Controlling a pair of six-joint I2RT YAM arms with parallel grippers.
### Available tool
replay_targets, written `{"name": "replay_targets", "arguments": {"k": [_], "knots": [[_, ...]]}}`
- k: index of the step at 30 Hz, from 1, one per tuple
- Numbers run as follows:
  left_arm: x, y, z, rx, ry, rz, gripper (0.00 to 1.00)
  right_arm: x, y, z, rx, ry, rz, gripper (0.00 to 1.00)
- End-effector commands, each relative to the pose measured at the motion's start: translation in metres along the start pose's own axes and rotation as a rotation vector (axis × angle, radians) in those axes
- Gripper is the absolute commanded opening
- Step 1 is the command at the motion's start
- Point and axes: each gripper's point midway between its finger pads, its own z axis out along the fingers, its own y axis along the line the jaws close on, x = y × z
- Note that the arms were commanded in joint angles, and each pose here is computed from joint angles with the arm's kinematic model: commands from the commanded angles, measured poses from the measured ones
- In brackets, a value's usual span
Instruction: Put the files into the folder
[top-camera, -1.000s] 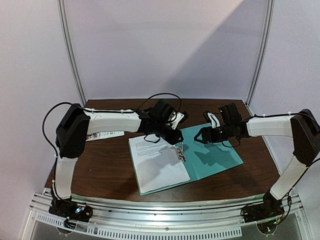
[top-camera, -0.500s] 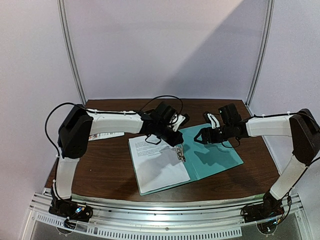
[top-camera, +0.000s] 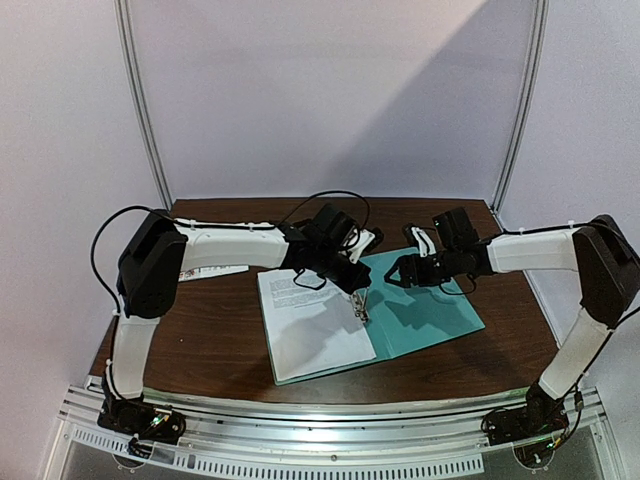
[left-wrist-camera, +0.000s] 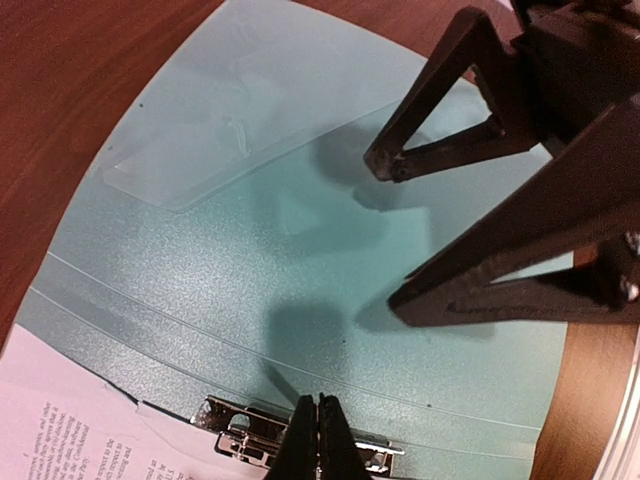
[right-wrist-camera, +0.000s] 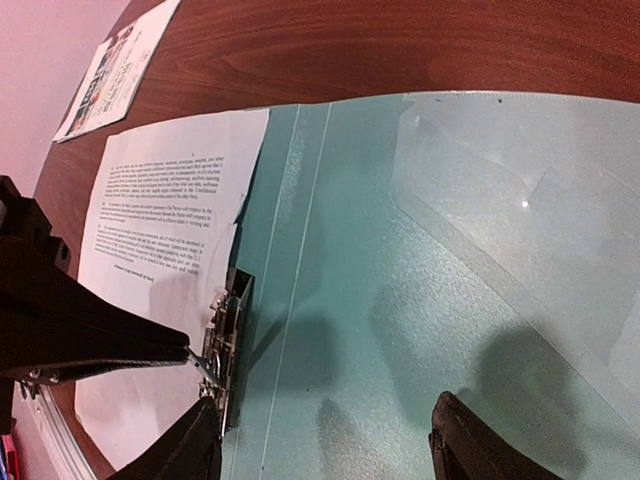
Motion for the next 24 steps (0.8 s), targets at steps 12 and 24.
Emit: {"name": "replay_targets", "arguments": {"k": [12, 24], "knots": [[0.028, 0.011, -0.002, -0.071, 0.033, -0.040, 0.02, -0.012, 0.000, 0.049, 0.037, -0.057, 0.059, 0.47], [0.040, 0.020, -0.007, -0.091, 0.031, -0.072, 0.01, 0.033, -0.026, 0.062, 0.187, 0.068, -0.018, 0.33]]}}
